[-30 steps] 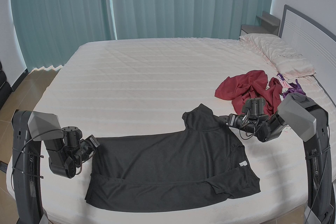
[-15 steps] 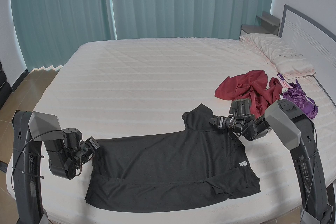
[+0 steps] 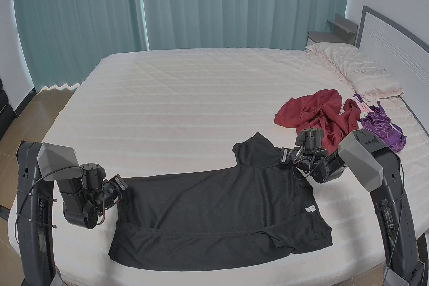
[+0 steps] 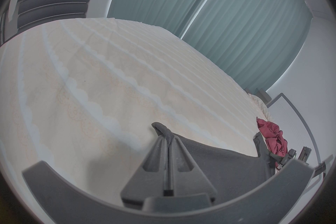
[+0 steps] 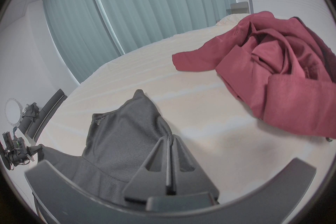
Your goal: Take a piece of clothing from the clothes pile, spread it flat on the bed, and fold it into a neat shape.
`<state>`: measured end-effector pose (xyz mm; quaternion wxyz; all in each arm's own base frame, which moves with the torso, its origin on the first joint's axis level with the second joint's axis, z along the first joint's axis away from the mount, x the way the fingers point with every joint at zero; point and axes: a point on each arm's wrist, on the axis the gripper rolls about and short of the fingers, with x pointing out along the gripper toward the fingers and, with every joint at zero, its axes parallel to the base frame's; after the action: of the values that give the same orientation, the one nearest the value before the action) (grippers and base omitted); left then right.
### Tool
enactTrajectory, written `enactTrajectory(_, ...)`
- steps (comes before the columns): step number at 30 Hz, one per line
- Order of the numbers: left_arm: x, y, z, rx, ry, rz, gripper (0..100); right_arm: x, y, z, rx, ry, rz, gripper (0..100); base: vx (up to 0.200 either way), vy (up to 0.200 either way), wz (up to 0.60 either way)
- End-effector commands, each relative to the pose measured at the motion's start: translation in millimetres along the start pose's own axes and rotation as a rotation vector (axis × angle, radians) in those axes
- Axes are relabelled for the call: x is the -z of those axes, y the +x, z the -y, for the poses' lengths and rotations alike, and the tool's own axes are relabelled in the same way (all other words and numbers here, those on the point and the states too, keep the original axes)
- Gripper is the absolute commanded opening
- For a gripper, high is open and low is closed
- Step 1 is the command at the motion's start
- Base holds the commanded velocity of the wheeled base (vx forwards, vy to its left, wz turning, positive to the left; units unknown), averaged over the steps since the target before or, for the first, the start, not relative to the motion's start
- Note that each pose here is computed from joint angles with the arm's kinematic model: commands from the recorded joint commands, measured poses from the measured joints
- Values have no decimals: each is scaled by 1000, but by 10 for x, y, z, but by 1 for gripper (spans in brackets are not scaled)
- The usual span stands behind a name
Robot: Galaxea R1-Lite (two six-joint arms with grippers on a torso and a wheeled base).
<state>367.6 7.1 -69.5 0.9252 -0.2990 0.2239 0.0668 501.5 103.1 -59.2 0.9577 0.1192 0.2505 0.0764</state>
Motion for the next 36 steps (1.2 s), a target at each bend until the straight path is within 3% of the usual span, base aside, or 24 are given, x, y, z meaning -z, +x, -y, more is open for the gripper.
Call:
enactTrajectory(1, -84, 27, 34, 13, 0, 35, 0, -160, -159, -17, -5, -1, 37, 0, 0, 0, 0)
enactTrajectory(14, -203, 49, -36, -7, 31, 78, 0, -229, -349, 21, 46, 30, 56, 0, 0, 0, 0)
enactTrajectory(21, -232, 26, -8, -3, 33, 86, 0, -293, -514, 40, 48, 96, 67, 0, 0, 0, 0)
enactTrajectory(27, -280, 4, 16, -4, 31, 105, 0, -305, -521, 29, 47, 96, 75, 0, 0, 0, 0)
enactTrajectory(31, -330, -2, 53, -48, 30, 158, 0, -266, -512, -10, 43, 90, 94, 0, 0, 0, 0)
enactTrajectory(36, -288, 0, 65, -51, 35, 149, 0, -265, -499, 1, 51, 90, 108, 0, 0, 0, 0)
